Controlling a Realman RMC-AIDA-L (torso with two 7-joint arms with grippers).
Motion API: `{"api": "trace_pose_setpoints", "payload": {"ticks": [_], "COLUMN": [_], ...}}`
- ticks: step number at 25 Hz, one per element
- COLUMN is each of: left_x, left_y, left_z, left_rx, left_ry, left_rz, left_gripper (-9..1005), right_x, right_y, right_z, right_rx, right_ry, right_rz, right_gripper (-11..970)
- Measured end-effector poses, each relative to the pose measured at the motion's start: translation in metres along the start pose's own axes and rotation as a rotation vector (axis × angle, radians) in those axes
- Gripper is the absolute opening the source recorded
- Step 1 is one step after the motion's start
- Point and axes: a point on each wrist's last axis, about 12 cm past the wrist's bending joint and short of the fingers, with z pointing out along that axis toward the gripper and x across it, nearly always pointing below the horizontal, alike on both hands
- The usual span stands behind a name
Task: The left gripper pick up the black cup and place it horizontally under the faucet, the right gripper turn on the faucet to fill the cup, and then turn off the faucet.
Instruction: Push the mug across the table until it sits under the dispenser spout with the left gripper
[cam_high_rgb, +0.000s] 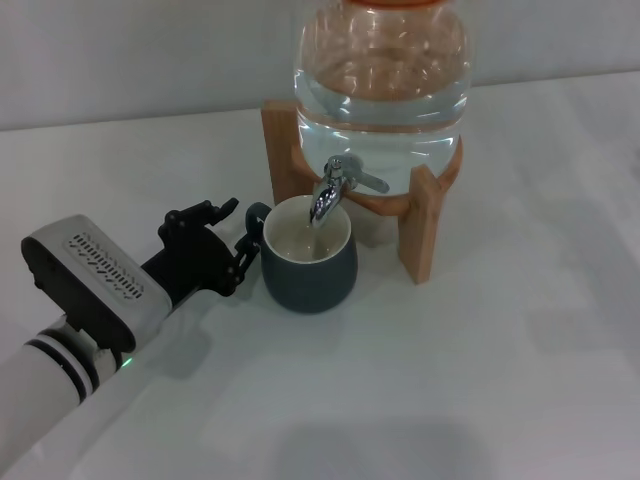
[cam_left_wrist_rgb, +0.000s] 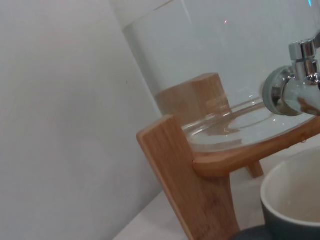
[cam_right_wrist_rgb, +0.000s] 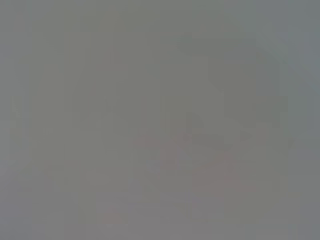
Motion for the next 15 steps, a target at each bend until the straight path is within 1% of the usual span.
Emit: {"api": "trace_pose_setpoints", "payload": {"ticks": [10, 15], "left_x": [0.006, 0.009], "left_y": [-0.005, -0.013], "left_z": [-0.006, -0.011], "left_rx": [-0.007, -0.011], "left_ry": [0.01, 0.015], "left_rz": [-0.018, -0.005], "left_gripper": [369, 372], "right_x": [0.0, 0.001], "right_y": [-0.001, -0.001], "right_z": [-0.003, -0.005], "right_rx": [0.003, 0.006], "right_ry": [0.001, 0.005], "right_rz": [0.001, 0.002], "right_gripper": [855, 855]}}
